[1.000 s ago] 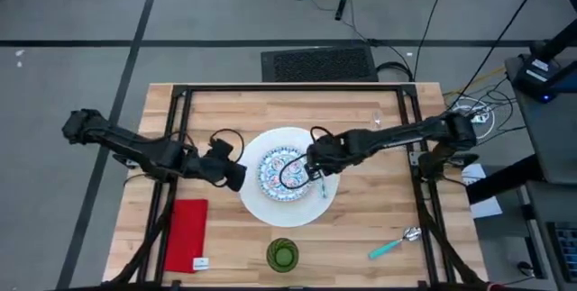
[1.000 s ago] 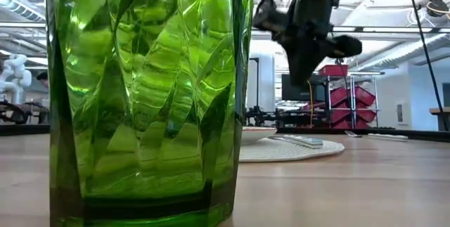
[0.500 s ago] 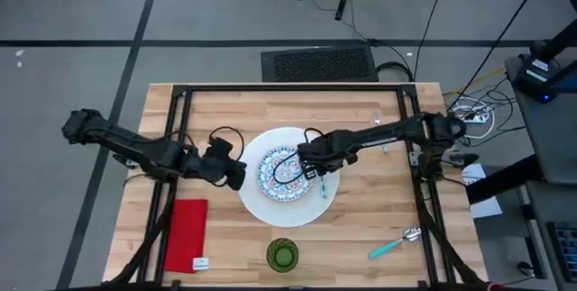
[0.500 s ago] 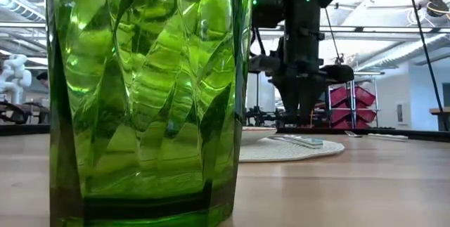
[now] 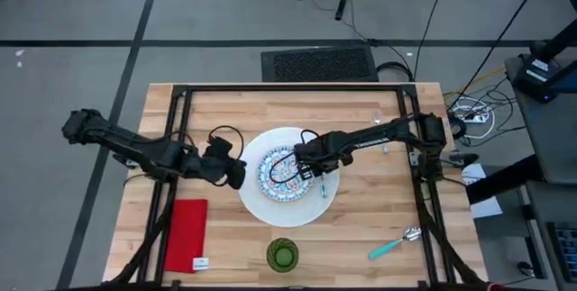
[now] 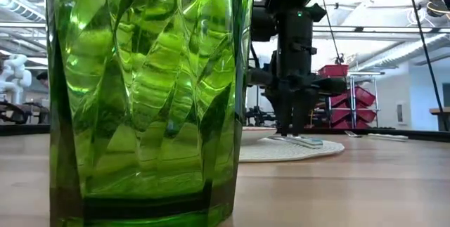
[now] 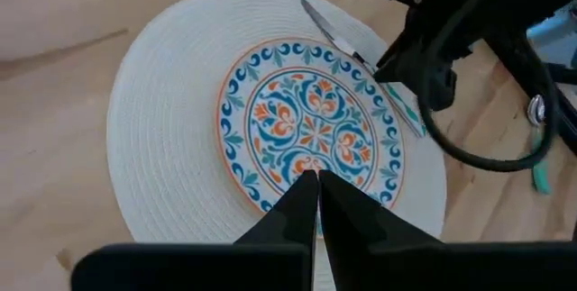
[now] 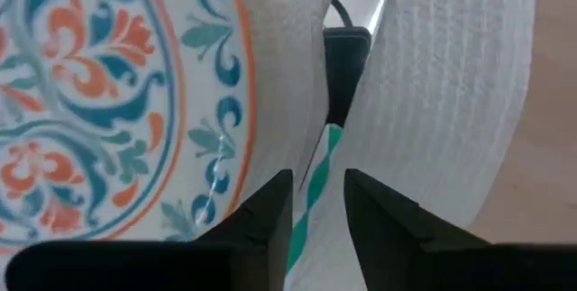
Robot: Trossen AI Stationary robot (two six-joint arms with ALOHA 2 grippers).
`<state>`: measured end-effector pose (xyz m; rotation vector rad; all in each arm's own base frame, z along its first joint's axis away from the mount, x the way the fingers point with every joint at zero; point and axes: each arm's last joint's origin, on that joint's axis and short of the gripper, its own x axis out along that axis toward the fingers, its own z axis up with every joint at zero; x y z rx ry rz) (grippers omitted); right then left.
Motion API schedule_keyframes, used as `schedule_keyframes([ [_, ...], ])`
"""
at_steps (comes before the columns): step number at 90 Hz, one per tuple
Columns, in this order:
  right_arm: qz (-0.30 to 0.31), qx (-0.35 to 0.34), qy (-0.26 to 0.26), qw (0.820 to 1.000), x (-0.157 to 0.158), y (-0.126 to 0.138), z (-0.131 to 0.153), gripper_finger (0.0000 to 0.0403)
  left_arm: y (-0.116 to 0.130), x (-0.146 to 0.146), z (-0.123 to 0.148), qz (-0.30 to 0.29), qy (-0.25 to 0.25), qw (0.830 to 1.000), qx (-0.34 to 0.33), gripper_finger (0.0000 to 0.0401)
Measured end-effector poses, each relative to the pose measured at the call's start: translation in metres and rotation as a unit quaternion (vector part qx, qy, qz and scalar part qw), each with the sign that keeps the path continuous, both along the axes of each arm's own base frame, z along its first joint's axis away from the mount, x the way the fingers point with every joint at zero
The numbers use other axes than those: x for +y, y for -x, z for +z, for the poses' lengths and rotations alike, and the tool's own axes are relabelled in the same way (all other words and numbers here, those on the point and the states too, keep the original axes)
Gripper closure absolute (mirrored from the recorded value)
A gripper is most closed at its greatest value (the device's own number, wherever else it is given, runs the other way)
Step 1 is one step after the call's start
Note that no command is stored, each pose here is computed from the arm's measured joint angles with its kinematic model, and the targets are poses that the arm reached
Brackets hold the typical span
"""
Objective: Set table place
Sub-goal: Put the white table knife to the right side of the blue patterned plate on the white tablemat
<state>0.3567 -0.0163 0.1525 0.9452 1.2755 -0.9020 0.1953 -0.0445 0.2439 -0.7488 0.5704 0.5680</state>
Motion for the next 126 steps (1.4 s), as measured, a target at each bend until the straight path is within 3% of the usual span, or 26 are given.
schedule_keyframes([
  [16,-0.007,0.009,-0.001,1.0,-0.005,-0.001,-0.007,0.0321,0.0,0.0,0.0,-0.002,-0.003,1.0,0.001,0.0401],
  [35,-0.003,0.004,-0.001,1.0,-0.005,-0.002,-0.007,0.0391,0.0,0.0,0.0,0.0,-0.006,1.0,0.003,0.0401],
  [54,-0.043,0.019,-0.006,0.999,-0.005,0.007,0.005,0.0393,0.0,0.0,0.0,0.0,-0.006,1.0,0.003,0.0401],
  [81,-0.156,-0.063,-0.005,0.986,-0.004,0.011,0.044,0.0401,0.0,0.002,0.0,0.021,-0.028,0.999,-0.001,0.0401],
  [108,-0.204,-0.058,-0.025,0.977,0.008,0.012,0.044,0.0402,0.001,-0.002,0.0,0.016,-0.028,0.999,-0.003,0.0401],
  [126,-0.22,-0.042,-0.028,0.974,0.009,0.013,0.025,0.0398,0.001,-0.005,0.0,0.008,-0.029,1.0,-0.004,0.0401],
])
